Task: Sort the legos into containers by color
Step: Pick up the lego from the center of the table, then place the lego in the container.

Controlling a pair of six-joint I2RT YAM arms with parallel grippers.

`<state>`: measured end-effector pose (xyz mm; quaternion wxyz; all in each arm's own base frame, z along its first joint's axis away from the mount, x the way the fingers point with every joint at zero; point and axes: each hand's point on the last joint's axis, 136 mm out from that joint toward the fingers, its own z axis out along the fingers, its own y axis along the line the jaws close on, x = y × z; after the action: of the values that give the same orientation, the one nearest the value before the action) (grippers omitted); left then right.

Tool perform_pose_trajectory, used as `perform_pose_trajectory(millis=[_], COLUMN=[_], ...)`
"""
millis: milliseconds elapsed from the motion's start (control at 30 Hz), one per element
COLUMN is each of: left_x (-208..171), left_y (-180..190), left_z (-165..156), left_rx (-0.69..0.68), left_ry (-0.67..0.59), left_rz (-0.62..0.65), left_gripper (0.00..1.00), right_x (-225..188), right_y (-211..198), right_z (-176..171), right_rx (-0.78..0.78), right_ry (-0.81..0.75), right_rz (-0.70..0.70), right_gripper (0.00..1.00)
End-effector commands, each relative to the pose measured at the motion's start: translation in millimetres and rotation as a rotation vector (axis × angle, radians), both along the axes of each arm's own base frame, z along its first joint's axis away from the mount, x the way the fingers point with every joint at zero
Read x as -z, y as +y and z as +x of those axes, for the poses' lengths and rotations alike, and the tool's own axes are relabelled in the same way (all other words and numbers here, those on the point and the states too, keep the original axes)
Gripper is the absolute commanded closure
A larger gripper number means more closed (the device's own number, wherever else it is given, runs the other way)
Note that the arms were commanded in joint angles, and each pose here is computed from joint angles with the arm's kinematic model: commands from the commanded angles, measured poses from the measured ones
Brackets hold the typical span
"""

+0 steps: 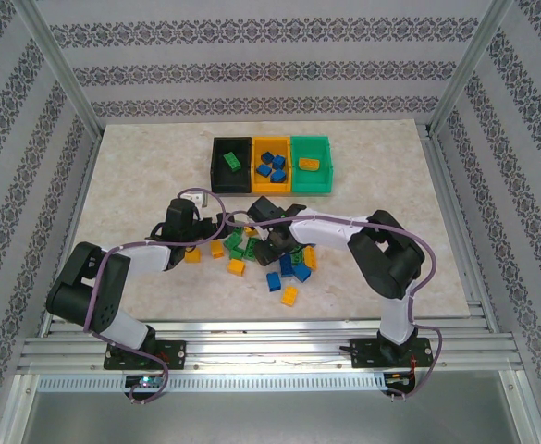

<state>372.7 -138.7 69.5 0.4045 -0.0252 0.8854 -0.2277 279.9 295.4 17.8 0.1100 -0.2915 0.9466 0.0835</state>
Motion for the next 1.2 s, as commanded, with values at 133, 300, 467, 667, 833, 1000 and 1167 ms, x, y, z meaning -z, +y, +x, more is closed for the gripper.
perform_pose_trajectory(millis=[133,300,467,667,833,1000,1167], left_x=[-13.6,-14.5,-15.2,-15.6,-16.0,-15.4,-15.2], left_y=[-2.5,-1.9,-1.8,-2.0,-0.1,-1.2,-3.2], left_z=[12.3,12.1,11.7,12.3,11.8,12.1,12.0], left_rx=[-0.007,-0.007,-0.005,-0.003,-0.009,-0.006,-0.001], left_ry=[-0.04,-0.046,-0.046,-0.047,-0.047,-0.047,-0.044], left_rz=[-0.025,-0.022,-0.019,-0.018,-0.008,-0.011,-0.025], left_gripper=[0.0,0.0,0.0,0.0,0.0,0.0,0.0], right_x=[-48.0,-71.4,-92.5,-114.8,-123.2,-114.9,-97.7], right_y=[-14.8,-17.7,-15.0,-17.1,-8.7,-6.3,-11.1], right_z=[58.8,121.3,192.3,259.9,264.3,226.5,161.7], right_rx=[0.17,0.3,0.379,0.436,0.413,0.366,0.294], right_ry=[-0.147,-0.24,-0.326,-0.399,-0.386,-0.36,-0.324], right_rz=[0.112,0.217,0.273,0.319,0.343,0.322,0.242], right_gripper=[0.54,0.54,0.53,0.43,0.37,0.37,0.37])
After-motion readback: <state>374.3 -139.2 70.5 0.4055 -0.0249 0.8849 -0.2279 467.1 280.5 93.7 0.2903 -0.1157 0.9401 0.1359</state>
